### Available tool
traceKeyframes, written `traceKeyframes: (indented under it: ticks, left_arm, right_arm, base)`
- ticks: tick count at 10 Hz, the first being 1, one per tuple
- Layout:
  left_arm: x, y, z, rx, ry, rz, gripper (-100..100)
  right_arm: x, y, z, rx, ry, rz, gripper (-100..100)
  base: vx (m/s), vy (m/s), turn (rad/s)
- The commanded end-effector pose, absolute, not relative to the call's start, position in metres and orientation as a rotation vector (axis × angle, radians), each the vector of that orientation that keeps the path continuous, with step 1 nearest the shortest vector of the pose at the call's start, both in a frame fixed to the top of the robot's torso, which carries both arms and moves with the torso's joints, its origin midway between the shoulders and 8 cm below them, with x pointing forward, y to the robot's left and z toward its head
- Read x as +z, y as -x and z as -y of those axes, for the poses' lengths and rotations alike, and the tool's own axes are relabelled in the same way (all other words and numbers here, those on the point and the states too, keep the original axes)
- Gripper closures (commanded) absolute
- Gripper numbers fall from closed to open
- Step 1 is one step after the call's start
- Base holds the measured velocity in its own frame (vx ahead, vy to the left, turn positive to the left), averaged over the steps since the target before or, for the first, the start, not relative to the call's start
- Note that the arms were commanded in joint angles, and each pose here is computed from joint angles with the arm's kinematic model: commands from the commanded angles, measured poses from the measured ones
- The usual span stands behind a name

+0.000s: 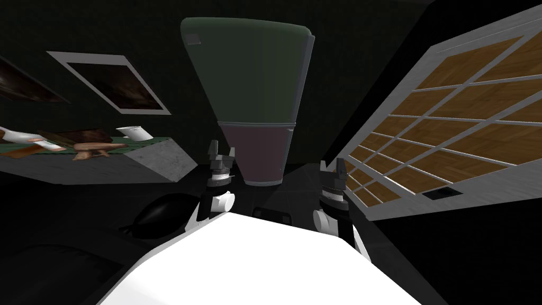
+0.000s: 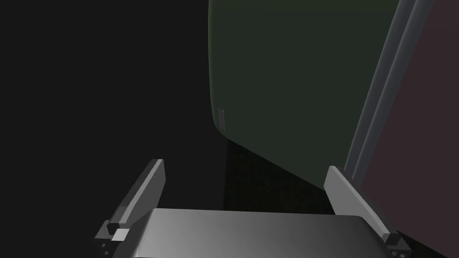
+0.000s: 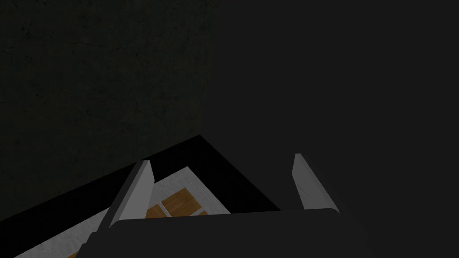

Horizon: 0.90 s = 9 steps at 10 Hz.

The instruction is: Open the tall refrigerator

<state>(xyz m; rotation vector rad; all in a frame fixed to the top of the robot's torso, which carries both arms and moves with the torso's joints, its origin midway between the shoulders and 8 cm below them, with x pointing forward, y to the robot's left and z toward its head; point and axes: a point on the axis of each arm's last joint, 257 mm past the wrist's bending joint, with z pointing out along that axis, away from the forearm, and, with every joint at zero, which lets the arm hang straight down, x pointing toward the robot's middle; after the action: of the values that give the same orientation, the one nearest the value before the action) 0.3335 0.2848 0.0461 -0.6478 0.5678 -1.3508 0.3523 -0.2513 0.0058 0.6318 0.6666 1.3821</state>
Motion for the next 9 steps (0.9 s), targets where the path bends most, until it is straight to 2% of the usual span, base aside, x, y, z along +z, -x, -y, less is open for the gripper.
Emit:
traceKeyframes:
  ticks: [1, 9]
  left_arm:
    - [0.0461, -0.3335, -0.2848, -1.351, 0.648, -0.568, 0]
    - [0.0462, -0.3335, -0.2848, -1.351, 0.647, -0.568, 0]
  right_arm:
    - [0.0058, -0.3523, 0.2513, 1.382, -0.632, -0.667, 0]
    - [0.0060, -0.3522, 0.2513, 1.382, -0.631, -0.666, 0]
  base:
    - [0.000, 0.000, 0.000]
    - [0.000, 0.000, 0.000]
